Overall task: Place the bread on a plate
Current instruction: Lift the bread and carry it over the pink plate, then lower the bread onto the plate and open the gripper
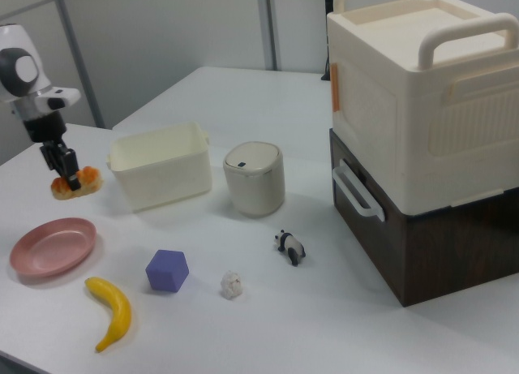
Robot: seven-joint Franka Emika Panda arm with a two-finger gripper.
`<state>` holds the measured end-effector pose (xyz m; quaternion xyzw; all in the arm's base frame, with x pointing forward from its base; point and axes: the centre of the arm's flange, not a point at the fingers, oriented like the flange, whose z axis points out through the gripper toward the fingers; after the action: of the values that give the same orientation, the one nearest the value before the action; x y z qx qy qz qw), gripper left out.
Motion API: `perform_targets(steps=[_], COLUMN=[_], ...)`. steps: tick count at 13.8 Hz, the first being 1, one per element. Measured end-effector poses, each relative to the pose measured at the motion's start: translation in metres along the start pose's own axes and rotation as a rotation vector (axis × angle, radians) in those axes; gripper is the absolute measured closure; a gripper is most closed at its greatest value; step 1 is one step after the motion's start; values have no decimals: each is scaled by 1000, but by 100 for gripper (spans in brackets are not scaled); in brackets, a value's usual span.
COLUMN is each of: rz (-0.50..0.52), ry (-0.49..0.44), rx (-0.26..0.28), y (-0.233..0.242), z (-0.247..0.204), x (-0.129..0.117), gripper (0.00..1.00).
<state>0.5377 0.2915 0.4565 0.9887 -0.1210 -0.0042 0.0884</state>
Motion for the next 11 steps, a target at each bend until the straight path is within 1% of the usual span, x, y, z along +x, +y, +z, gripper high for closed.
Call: perform_targets(steps=[2, 3, 5, 7, 9, 11], rz=[-62, -99, -162, -204, -224, -231], ry=[5, 6, 3, 7, 11, 12], rx=[-1, -5, -17, -19, -19, -19], y=[-18, -30, -45, -58, -65, -67], z=[-3, -5, -6, -8, -10, -10], x=[-17, -31, -50, -66, -75, -78], gripper=[72, 71, 71, 71, 71, 71])
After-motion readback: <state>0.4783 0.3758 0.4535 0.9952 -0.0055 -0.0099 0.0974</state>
